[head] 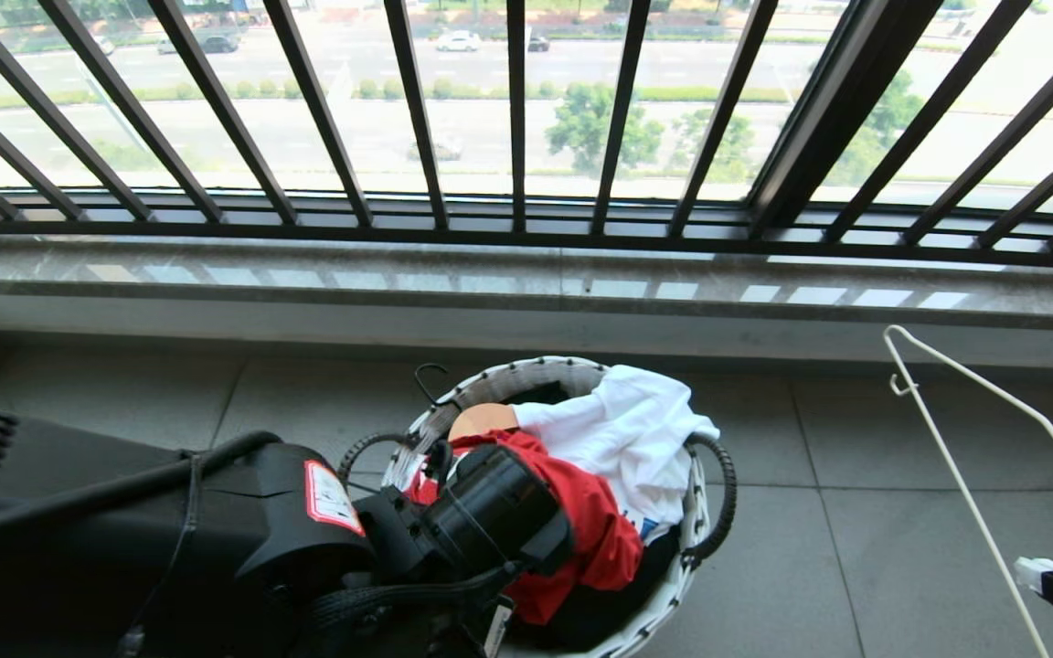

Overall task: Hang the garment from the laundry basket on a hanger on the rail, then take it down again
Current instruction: Pick up clothes from the basket

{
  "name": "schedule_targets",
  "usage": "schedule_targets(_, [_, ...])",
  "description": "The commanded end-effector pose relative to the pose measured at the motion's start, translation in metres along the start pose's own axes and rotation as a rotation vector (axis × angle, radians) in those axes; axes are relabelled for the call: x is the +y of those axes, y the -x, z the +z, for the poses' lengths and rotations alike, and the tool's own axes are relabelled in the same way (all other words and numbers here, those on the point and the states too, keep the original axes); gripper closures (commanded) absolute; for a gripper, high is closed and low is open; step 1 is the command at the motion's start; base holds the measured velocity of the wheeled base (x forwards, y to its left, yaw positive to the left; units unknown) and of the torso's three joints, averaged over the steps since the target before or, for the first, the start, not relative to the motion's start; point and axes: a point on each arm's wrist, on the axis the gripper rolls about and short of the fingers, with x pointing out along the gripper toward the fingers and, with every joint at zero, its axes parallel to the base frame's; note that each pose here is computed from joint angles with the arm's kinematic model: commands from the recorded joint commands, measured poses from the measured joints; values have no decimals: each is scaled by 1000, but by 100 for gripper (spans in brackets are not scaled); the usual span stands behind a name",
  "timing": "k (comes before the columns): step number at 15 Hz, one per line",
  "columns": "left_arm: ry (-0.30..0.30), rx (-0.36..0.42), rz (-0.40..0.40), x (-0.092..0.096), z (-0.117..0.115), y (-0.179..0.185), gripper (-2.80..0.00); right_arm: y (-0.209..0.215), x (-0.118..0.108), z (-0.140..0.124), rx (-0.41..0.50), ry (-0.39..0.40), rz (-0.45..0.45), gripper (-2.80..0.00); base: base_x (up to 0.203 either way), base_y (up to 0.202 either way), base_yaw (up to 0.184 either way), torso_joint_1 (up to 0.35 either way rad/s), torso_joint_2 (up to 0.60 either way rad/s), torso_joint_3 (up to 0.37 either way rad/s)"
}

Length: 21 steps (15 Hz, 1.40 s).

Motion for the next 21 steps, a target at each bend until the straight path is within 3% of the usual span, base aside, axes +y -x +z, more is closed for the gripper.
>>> schedule_targets(1, [-19,31,17,-5,-4,-10,0,1,-1,-1,-3,-3,-1,0,0,0,0,0,0,0])
schedule_targets(2, [-19,26,11,-5,-3,-8,0,1,-1,-2,-2,-2,-2,0,0,0,0,0,0,0])
schedule_targets(3, [-25,18,3,-6,-3,-4,-280,1,-1,-2,1,0,-2,0,0,0,0,0,0,0])
schedule_targets(7, [-34,-25,-39,-2,-8,23,-280,1,-1,-2,1,1,-2,0,0,0,0,0,0,0])
schedule_targets(10, [-5,-62,-48,6,-5,35,-280,0,-1,-3,4,1,-3,0,0,0,0,0,0,0])
schedule_targets(15, [92,8,58,27,7,-5,-280,0,-1,-4,5,2,-3,0,0,0,0,0,0,0])
schedule_targets(17, [153,-55,43,30,19,-15,-280,1,-1,-4,3,1,-3,0,0,0,0,0,0,0])
schedule_targets(20, [165,-51,-20,28,23,-22,-280,1,-2,-5,4,1,-3,0,0,0,0,0,0,0])
schedule_targets(21, [161,-36,-29,27,23,-26,0,1,-2,-5,4,1,-3,0,0,0,0,0,0,0])
